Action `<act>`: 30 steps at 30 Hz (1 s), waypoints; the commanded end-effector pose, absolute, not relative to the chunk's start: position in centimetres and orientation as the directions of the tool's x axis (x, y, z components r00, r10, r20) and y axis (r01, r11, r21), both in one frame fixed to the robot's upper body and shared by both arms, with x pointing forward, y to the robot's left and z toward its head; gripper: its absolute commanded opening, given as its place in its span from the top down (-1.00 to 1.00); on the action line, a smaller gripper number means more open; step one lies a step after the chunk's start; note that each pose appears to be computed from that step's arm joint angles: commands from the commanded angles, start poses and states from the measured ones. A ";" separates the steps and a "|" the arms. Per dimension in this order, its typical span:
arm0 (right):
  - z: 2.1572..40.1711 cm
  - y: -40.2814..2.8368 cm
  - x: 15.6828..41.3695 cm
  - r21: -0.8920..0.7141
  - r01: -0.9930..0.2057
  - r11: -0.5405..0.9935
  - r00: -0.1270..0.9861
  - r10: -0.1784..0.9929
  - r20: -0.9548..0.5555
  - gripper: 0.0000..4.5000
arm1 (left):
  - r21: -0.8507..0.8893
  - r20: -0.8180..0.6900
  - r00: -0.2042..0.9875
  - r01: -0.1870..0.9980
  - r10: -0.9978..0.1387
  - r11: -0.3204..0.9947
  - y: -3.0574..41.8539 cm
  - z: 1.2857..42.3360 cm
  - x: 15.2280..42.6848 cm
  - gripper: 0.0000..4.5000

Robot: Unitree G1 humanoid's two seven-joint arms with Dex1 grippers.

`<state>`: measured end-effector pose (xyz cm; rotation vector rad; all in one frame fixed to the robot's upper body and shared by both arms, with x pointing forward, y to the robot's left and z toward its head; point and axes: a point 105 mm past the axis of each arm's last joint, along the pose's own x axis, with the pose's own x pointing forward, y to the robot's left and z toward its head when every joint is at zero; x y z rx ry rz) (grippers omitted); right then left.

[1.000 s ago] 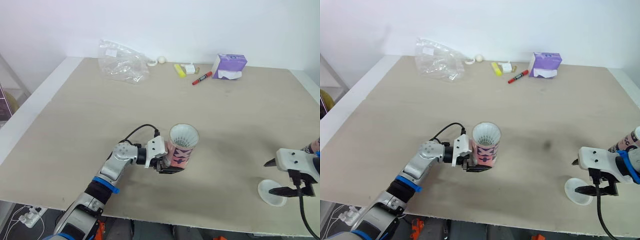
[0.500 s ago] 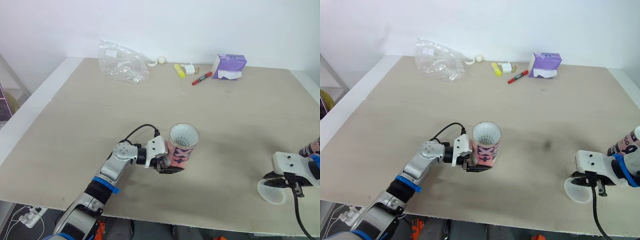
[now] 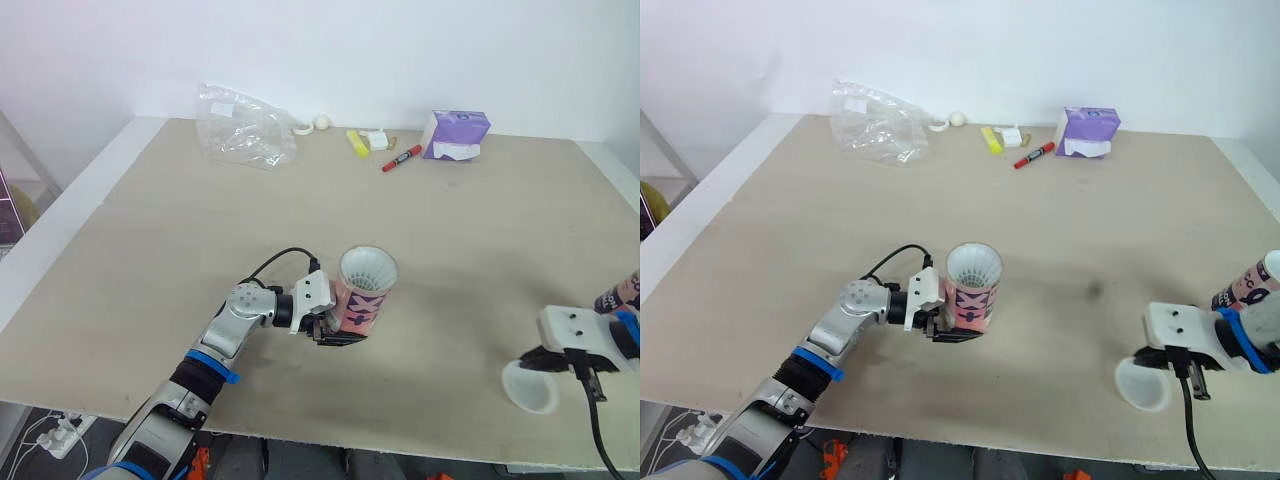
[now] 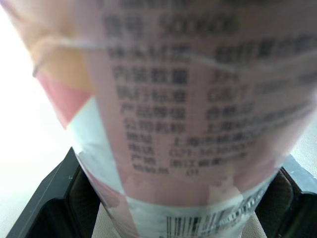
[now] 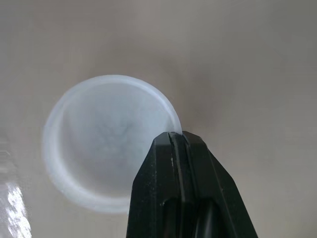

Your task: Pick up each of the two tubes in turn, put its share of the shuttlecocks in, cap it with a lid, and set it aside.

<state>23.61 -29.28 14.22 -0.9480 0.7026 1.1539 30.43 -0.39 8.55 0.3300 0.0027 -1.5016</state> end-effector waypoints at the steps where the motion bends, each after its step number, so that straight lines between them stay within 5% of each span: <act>1: 20.6 -25.3 25.0 -0.424 -0.905 -0.012 0.359 0.512 -0.780 0.99 | 0.172 -0.288 0.100 0.984 -0.952 0.051 0.4 6.6 30.9 -0.69; 8: 29.5 -15.4 26.6 -0.684 -0.691 -0.233 0.328 0.743 -0.584 0.99 | 0.162 -0.297 0.094 0.986 -0.950 0.047 0.0 6.8 31.7 -0.69; 15: 29.2 -11.7 27.7 -0.698 -0.638 -0.325 0.234 0.782 -0.578 0.99 | 0.164 -0.300 0.090 0.986 -0.950 0.042 -0.2 6.6 31.6 -0.69; 30: 27.5 -10.4 29.6 -0.734 -0.562 -0.382 0.221 0.785 -0.578 0.99 | 0.164 -0.313 0.110 0.985 -0.943 0.061 0.5 6.2 31.5 -0.69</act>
